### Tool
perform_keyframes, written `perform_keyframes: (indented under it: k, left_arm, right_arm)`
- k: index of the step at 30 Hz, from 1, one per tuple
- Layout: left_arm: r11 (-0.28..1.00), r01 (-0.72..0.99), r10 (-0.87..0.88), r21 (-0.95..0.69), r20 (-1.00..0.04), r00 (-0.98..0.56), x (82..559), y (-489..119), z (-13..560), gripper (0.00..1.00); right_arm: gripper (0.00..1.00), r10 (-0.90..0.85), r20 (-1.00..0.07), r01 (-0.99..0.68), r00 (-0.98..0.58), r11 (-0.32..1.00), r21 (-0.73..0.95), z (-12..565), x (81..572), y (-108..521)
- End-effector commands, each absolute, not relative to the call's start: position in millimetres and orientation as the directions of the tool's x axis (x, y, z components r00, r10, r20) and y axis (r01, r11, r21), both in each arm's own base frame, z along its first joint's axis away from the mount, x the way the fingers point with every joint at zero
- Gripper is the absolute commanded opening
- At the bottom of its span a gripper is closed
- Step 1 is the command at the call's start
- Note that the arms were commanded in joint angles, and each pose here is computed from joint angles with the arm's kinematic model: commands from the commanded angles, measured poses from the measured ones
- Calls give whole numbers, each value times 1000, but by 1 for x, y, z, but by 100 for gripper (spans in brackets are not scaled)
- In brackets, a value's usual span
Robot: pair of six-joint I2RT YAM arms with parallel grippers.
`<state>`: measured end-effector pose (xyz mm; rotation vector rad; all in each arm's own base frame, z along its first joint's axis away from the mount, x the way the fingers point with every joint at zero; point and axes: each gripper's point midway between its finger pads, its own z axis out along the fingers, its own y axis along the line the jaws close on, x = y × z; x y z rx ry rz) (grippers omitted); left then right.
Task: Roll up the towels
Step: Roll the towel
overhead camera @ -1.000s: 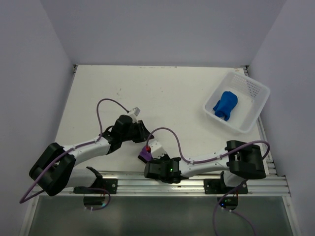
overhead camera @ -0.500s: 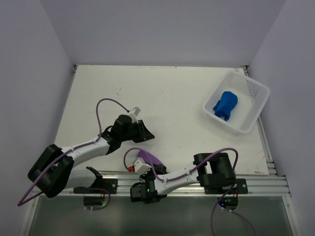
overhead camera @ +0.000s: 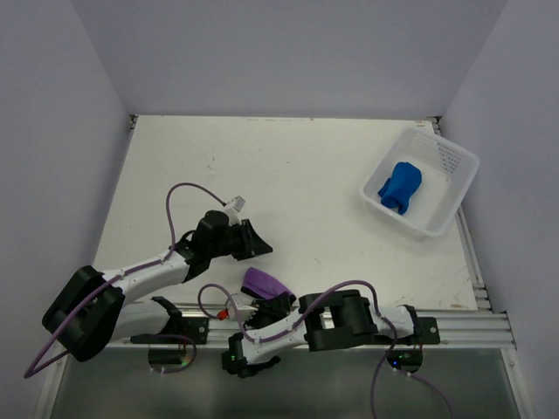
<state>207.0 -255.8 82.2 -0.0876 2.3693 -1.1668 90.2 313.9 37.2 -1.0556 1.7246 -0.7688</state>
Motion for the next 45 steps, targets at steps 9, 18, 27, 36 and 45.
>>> perform_keyframes:
  k: [9, 18, 27, 36, 45]
  left_arm:
    - [577, 220, -244, -787, -423, -873, 209, -273, 103, 26]
    - [554, 173, -201, -815, -332, -922, 166, -289, 70, 26]
    - [584, 118, -207, -803, -288, -935, 141, -275, 41, 25]
    - [619, 58, -238, -783, -257, -937, 129, -255, 13, 25]
    - [657, 17, -263, -753, -250, -932, 120, -235, -12, 25]
  right_arm:
    - [0, -912, -372, -265, -172, 406, -875, 49, 102, 317]
    - [0, -913, -361, -323, -189, 405, -856, 36, 98, 313]
    - [0, -907, -366, -353, -208, 419, -837, 27, 95, 310]
    - [6, -888, -401, -362, -224, 458, -812, 31, 93, 310]
    - [31, -795, -539, -515, -276, 596, -616, 33, 80, 307]
